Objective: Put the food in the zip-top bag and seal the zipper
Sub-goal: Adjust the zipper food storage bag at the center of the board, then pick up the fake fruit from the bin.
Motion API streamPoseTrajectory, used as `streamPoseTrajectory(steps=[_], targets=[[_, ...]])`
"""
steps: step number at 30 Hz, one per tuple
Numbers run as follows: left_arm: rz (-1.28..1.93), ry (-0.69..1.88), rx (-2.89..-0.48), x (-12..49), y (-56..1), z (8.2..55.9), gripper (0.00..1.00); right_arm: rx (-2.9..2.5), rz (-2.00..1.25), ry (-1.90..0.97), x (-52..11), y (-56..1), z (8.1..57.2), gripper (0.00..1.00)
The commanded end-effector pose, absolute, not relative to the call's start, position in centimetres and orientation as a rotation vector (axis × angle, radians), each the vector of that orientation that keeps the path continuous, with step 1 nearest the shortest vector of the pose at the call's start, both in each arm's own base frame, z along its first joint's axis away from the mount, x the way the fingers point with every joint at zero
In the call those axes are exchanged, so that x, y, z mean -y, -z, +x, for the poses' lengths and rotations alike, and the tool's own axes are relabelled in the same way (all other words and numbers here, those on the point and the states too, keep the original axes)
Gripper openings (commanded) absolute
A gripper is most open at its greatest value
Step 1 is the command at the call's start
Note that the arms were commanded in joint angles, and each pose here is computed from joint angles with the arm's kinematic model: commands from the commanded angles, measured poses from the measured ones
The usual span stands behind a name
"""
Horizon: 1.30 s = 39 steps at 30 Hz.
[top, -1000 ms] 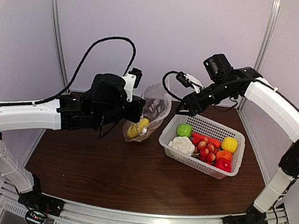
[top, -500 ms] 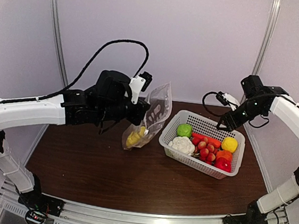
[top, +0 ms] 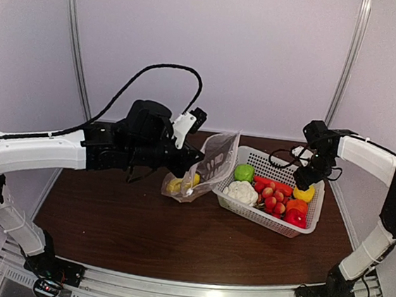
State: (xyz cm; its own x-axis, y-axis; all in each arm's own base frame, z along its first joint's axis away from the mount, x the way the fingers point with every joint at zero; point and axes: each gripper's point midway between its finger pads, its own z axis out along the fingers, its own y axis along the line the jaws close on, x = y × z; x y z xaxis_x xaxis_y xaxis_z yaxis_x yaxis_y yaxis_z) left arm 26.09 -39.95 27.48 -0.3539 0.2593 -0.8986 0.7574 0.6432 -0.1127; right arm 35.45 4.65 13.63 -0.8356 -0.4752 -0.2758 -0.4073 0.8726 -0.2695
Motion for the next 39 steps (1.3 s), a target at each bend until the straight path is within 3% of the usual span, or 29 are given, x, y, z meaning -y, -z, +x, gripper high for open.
streamPoseTrajectory(steps=[1,16,20,24,29,39], targets=[[0.789,0.738,-1.865,39.9,-29.3,25.5,0.00,-2.715,-0.583,0.418,-3.0,-13.0,37.1,0.72],[0.799,0.740,-1.879,40.1,-28.6,25.5,0.00,-2.859,-0.604,0.389,-3.3,-7.5,36.9,0.80],[0.798,0.740,-1.881,40.1,-28.6,25.5,0.00,-2.859,-0.599,0.380,-3.4,-7.5,36.9,0.74],[0.801,0.737,-1.887,40.1,-28.3,25.5,0.00,-2.796,-0.583,0.361,-3.6,-10.4,37.3,0.64],[0.802,0.732,-1.891,40.2,-28.1,25.6,0.00,-2.648,-0.566,0.293,-4.2,-16.7,36.4,0.58],[0.824,0.773,-1.911,42.5,-27.1,26.2,0.00,-2.166,-0.810,-0.554,-15.4,-29.9,30.3,0.54]])
